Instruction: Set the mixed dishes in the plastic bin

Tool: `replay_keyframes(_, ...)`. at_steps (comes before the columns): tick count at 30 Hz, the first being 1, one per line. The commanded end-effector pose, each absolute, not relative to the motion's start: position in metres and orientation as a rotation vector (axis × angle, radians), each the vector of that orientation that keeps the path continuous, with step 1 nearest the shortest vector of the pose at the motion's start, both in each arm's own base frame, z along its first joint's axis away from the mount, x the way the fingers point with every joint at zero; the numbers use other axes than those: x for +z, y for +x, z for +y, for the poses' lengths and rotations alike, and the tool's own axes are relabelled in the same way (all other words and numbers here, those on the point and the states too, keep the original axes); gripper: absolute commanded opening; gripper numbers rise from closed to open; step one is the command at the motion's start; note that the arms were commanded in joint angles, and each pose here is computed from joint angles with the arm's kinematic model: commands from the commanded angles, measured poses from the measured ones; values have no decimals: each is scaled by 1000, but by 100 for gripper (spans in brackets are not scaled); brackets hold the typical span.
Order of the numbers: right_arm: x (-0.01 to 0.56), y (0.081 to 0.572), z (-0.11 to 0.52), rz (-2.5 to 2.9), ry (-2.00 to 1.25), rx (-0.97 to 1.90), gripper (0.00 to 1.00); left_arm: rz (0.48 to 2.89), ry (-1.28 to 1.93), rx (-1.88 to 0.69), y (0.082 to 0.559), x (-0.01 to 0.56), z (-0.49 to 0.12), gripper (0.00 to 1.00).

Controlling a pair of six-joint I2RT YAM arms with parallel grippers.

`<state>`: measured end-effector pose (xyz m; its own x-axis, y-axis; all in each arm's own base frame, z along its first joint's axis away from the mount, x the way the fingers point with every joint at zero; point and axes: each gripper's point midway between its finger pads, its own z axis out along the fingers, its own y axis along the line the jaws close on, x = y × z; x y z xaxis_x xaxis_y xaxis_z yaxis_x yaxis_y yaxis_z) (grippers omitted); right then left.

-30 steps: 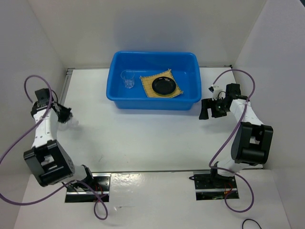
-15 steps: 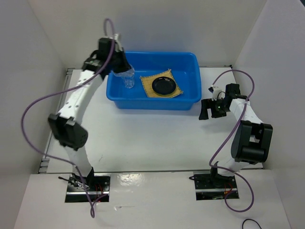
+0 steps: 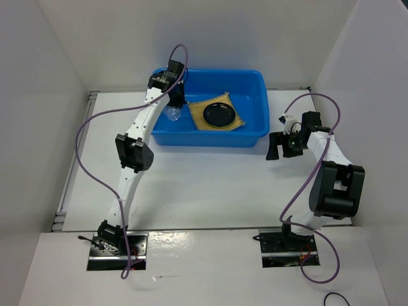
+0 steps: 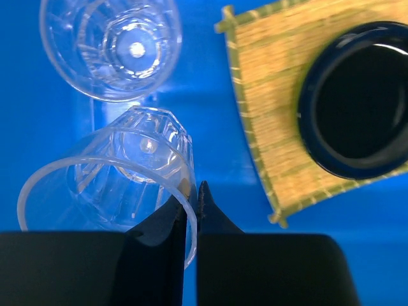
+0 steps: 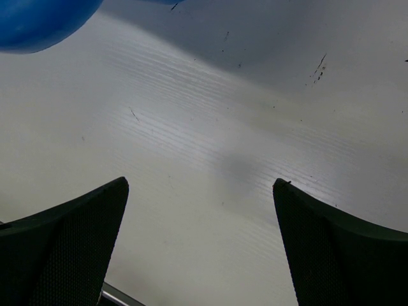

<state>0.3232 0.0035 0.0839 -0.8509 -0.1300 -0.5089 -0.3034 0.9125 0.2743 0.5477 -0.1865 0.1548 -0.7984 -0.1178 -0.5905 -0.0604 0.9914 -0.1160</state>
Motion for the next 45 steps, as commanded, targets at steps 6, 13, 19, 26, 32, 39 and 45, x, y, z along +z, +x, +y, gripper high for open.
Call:
replay_keyframes(6, 97, 330, 3, 2542, -325, 479, 98, 2543, -165, -16, 553, 117, -173, 0)
replay_keyframes(13, 97, 330, 3, 2542, -325, 479, 98, 2553, -164, -10, 553, 111, -173, 1)
replay_keyframes(19, 103, 333, 1, 2527, -328, 456, 98, 2534, -131, -53, 554, 124, -178, 15)
replay_keyframes(26, 152, 333, 1, 2370, -365, 365, 98, 2407, -137, -85, 546, 199, -171, 71)
replay_keyframes(32, 199, 329, -8, 2209, -353, 210, 98, 2115, -340, 110, 498, 336, -125, 77)
replay_keyframes(39, 250, 315, -21, 2020, -296, 52, 98, 1864, -575, 300, 390, 403, -61, 100)
replay_keyframes(45, 256, 311, -27, 1988, -265, 14, 98, 1620, -415, -54, 315, 350, -45, 100)
